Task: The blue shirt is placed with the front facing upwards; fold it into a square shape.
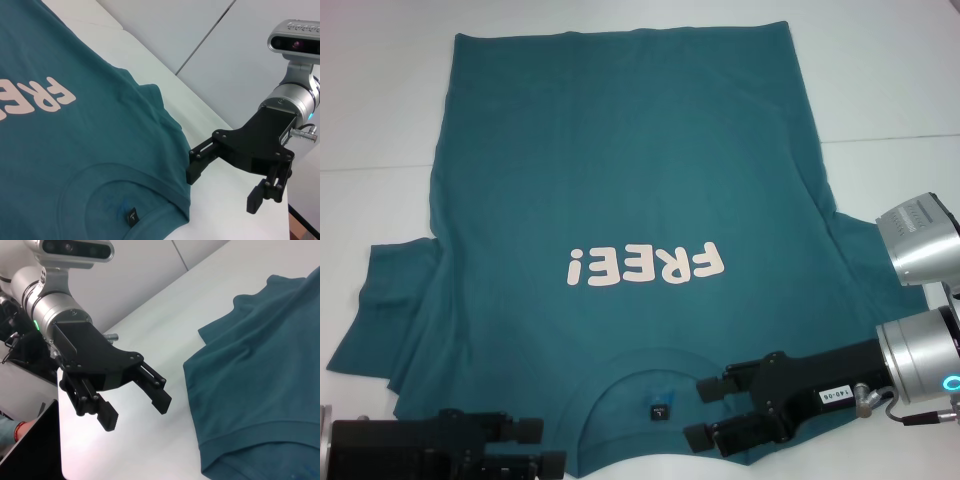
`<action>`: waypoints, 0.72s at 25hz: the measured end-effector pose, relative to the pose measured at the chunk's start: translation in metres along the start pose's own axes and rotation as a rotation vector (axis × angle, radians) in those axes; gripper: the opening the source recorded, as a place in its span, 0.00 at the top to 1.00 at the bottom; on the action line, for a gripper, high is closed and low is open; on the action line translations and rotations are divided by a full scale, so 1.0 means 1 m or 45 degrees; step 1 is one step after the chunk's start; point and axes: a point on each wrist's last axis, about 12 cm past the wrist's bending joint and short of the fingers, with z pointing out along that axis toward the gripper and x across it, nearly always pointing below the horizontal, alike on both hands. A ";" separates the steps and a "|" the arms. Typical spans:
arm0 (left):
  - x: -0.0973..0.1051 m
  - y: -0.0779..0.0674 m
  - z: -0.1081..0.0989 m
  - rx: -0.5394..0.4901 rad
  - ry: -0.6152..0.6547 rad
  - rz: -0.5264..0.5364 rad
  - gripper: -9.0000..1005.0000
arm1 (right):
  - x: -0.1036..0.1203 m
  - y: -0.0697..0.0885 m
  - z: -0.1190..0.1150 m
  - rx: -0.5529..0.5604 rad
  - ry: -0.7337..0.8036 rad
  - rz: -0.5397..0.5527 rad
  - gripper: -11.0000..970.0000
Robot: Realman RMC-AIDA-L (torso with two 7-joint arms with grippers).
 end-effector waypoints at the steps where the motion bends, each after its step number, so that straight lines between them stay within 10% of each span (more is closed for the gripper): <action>1: 0.000 0.000 0.000 0.000 0.000 -0.001 0.25 | 0.000 0.000 0.000 0.001 0.000 0.001 0.10; 18: 0.000 0.000 -0.001 0.001 -0.002 -0.011 0.26 | 0.002 -0.001 -0.003 0.007 -0.015 0.011 0.10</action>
